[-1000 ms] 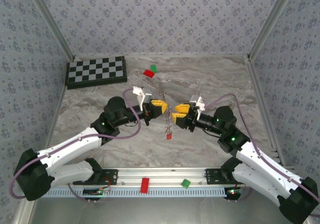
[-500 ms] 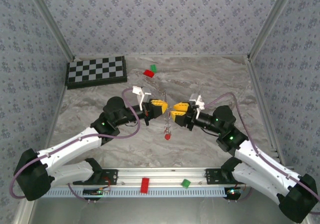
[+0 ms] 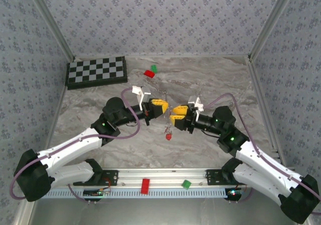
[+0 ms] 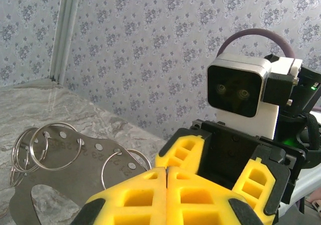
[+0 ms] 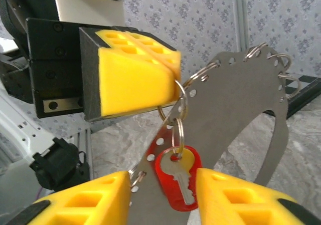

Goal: Put the keys on the keyring

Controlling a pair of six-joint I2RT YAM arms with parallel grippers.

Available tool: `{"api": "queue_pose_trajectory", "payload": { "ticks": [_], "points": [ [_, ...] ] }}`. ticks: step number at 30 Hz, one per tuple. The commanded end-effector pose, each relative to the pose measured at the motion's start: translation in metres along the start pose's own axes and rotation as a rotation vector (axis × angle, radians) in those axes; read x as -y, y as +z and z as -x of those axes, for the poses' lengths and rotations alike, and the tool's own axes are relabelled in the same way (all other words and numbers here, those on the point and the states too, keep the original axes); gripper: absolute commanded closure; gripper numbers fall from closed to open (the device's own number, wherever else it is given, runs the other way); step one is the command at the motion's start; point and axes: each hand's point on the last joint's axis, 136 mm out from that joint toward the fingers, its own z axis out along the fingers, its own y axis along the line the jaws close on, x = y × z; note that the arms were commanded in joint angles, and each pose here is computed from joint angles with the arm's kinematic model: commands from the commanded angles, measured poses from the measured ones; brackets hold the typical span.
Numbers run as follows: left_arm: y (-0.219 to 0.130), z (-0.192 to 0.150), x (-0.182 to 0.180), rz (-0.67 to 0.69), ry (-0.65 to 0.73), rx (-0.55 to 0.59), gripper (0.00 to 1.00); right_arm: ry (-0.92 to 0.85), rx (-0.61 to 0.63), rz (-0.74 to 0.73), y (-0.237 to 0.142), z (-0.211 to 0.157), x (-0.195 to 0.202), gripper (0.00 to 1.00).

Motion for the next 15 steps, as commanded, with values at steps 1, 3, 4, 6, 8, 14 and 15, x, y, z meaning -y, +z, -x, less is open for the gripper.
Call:
{"api": "queue_pose_trajectory", "payload": {
  "ticks": [1, 3, 4, 6, 8, 14, 15],
  "points": [
    [0.0, 0.018, 0.01, -0.038, 0.021, 0.066, 1.0, 0.012, 0.086, -0.021, -0.008, 0.031, -0.001, 0.56],
    [0.0, 0.018, 0.01, -0.038, 0.022, 0.065, 1.0, 0.027, 0.112, 0.015, -0.009, 0.041, -0.004, 0.54],
    [0.0, 0.017, 0.01, -0.037, 0.021, 0.063, 1.0, 0.042, 0.118, 0.033, -0.008, 0.045, -0.006, 0.53],
    [0.0, 0.018, 0.01, -0.038, 0.023, 0.066, 1.0, 0.061, 0.126, 0.054, -0.007, 0.051, -0.006, 0.52],
    [0.0, 0.018, 0.01, -0.039, 0.024, 0.067, 1.0, 0.08, 0.134, 0.069, -0.004, 0.057, -0.005, 0.51],
    [-0.001, 0.019, 0.011, -0.041, 0.023, 0.072, 1.0, 0.118, 0.14, 0.112, 0.004, 0.065, -0.001, 0.59],
    [-0.001, 0.019, 0.01, -0.041, 0.022, 0.071, 1.0, 0.122, 0.137, 0.118, 0.006, 0.064, -0.001, 0.61]
  ]
}}
